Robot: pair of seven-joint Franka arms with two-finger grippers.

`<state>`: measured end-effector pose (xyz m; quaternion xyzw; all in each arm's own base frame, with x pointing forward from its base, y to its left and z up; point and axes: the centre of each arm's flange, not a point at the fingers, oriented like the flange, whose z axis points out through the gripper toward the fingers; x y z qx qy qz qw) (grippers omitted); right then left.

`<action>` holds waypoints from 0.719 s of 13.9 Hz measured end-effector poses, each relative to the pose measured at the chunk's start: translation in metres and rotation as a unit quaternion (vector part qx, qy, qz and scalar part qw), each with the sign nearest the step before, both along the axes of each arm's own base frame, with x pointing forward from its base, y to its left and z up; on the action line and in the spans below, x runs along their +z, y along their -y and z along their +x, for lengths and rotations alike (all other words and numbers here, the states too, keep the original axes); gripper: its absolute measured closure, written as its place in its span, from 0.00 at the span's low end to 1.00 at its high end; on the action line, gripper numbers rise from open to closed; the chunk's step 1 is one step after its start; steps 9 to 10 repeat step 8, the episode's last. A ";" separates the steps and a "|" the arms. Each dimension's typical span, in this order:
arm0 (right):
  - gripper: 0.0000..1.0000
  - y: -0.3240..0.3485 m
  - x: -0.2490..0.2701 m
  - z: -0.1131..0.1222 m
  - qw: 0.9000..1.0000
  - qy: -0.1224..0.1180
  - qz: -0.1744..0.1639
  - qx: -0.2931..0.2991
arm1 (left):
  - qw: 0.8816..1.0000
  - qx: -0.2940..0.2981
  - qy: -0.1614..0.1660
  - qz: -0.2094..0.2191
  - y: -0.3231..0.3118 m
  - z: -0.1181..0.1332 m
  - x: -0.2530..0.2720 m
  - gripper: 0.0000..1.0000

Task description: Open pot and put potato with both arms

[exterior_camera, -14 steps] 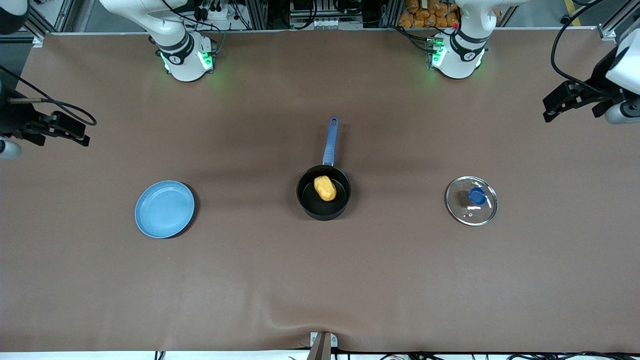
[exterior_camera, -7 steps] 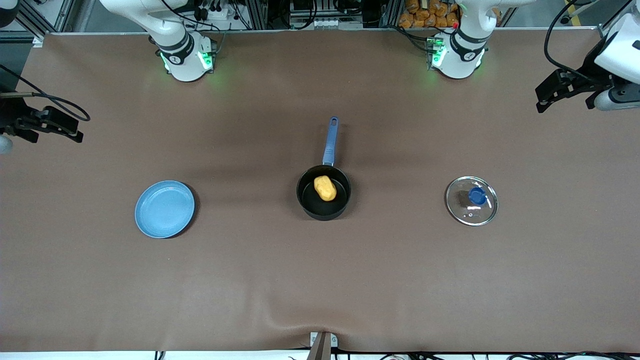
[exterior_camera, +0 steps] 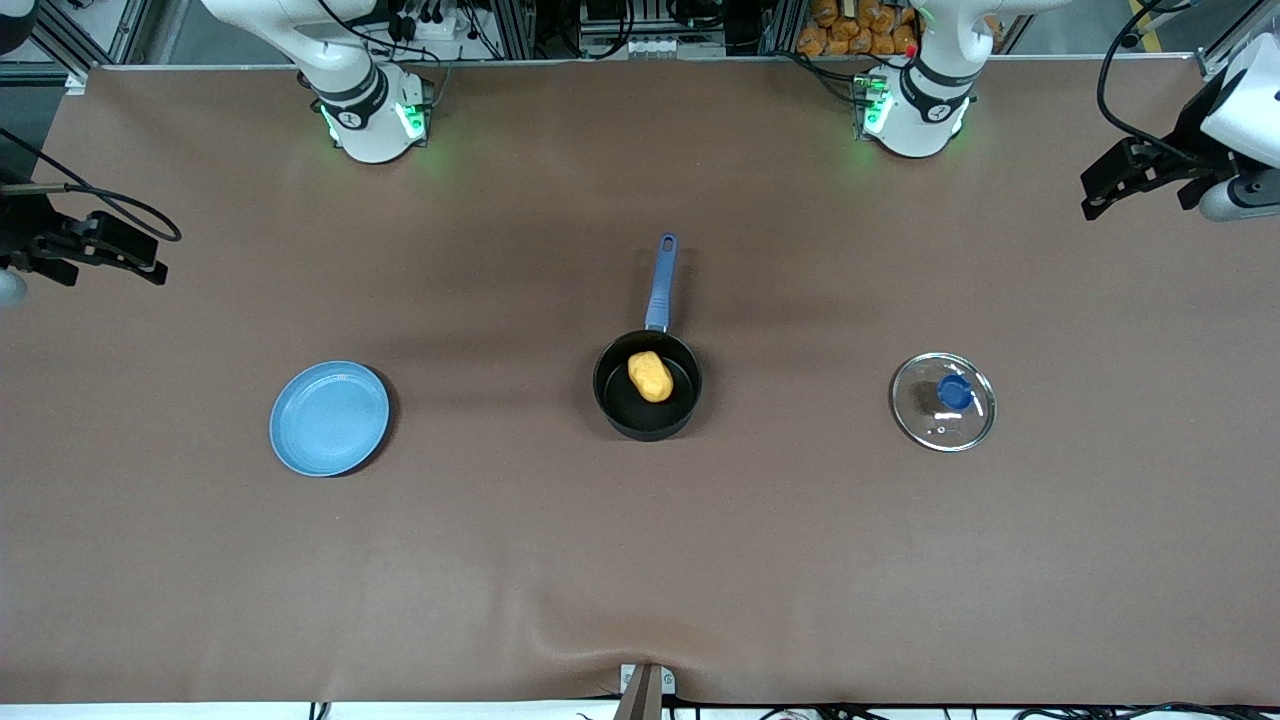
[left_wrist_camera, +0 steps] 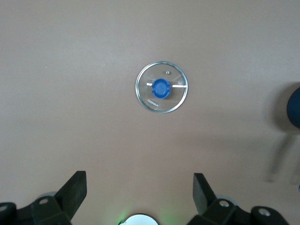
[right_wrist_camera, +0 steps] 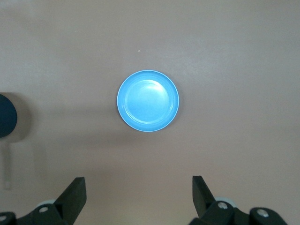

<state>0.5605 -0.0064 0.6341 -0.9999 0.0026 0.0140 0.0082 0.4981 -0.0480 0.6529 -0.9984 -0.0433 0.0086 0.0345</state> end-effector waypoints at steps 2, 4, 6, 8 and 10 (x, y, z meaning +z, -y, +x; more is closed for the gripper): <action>0.00 0.000 0.001 -0.001 1.000 0.001 0.000 0.000 | 1.000 0.001 -0.001 0.001 -0.001 -0.003 -0.001 0.00; 0.00 0.001 0.002 -0.001 1.000 0.002 0.000 -0.001 | 1.000 0.001 -0.003 -0.002 0.000 -0.004 -0.003 0.00; 0.00 0.001 0.002 -0.001 1.000 0.002 0.001 0.000 | 1.000 0.000 -0.004 -0.013 0.002 -0.004 -0.003 0.00; 0.00 0.000 0.002 -0.001 1.000 0.002 0.001 0.000 | 1.000 -0.001 0.000 -0.019 0.004 -0.002 0.000 0.00; 0.00 0.000 0.002 -0.001 1.000 0.002 0.001 0.000 | 1.000 -0.001 0.000 -0.019 0.004 -0.002 0.000 0.00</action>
